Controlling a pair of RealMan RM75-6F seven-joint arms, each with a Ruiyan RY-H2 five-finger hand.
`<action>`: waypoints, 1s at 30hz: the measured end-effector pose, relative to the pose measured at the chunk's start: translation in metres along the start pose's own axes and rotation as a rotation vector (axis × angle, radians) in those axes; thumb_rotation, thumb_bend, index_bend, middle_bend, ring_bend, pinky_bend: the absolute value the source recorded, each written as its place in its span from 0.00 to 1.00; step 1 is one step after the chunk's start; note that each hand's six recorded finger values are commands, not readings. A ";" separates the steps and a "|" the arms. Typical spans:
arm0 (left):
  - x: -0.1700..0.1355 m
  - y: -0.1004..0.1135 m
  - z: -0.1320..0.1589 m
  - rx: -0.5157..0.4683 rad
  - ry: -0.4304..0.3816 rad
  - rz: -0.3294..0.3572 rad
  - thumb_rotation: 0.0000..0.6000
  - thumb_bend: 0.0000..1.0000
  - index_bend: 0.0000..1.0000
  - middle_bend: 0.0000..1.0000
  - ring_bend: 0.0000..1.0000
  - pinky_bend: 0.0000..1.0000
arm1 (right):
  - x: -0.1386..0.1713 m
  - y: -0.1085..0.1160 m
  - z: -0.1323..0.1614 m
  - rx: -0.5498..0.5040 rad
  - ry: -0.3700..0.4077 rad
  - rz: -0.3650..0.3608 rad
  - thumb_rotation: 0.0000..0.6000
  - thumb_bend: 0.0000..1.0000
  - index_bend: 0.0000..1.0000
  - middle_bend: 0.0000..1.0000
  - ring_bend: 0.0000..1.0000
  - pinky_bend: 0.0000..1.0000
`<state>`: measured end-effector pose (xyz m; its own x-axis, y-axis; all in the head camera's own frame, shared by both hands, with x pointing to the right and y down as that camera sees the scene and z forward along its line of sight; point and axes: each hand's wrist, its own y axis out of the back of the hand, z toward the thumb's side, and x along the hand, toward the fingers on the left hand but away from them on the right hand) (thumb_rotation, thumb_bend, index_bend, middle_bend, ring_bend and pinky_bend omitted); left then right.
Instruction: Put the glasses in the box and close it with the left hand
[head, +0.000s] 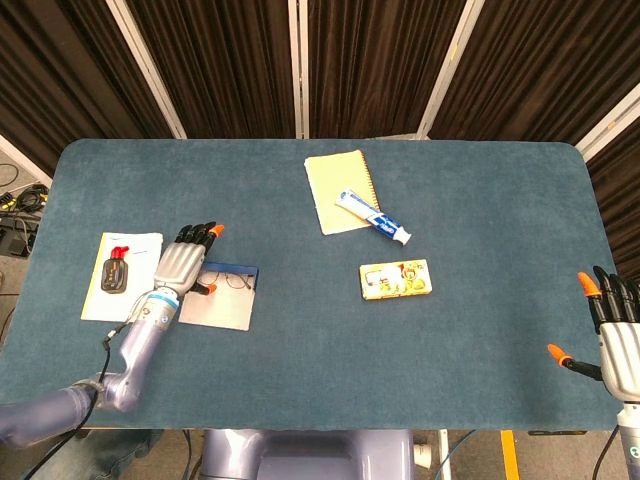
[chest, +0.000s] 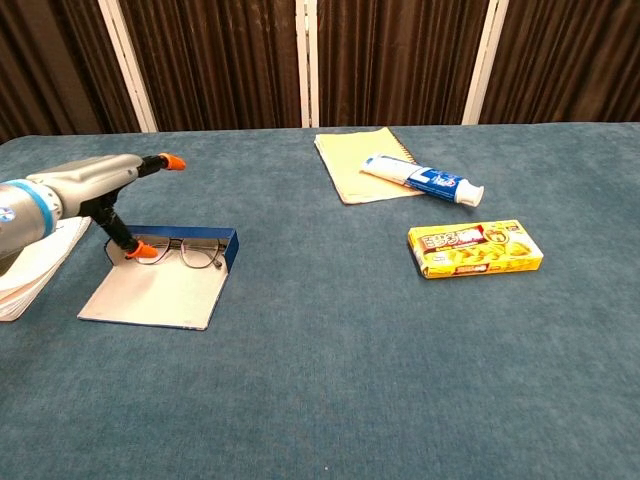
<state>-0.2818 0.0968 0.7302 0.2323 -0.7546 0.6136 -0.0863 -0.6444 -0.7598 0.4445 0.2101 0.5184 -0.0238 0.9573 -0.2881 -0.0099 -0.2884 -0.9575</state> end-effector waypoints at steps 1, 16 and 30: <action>-0.005 -0.001 0.000 0.001 -0.007 -0.006 1.00 0.19 0.12 0.00 0.00 0.00 | 0.001 0.000 0.000 -0.001 0.002 -0.001 1.00 0.00 0.00 0.00 0.00 0.00; -0.069 -0.033 0.000 0.076 -0.108 -0.056 1.00 0.27 0.38 0.00 0.00 0.00 | 0.004 0.005 0.002 -0.016 0.015 -0.007 1.00 0.00 0.00 0.00 0.00 0.00; -0.065 -0.056 0.006 0.055 -0.130 -0.047 1.00 0.27 0.39 0.00 0.00 0.00 | 0.004 0.005 0.001 -0.022 0.016 -0.003 1.00 0.00 0.00 0.00 0.00 0.00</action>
<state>-0.2861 0.1833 0.7315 0.3588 -0.6988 0.6188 -0.0194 -0.6684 -0.7436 0.4431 0.2125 0.5129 -0.0081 0.9585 -0.2849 0.0116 -0.2848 -0.9585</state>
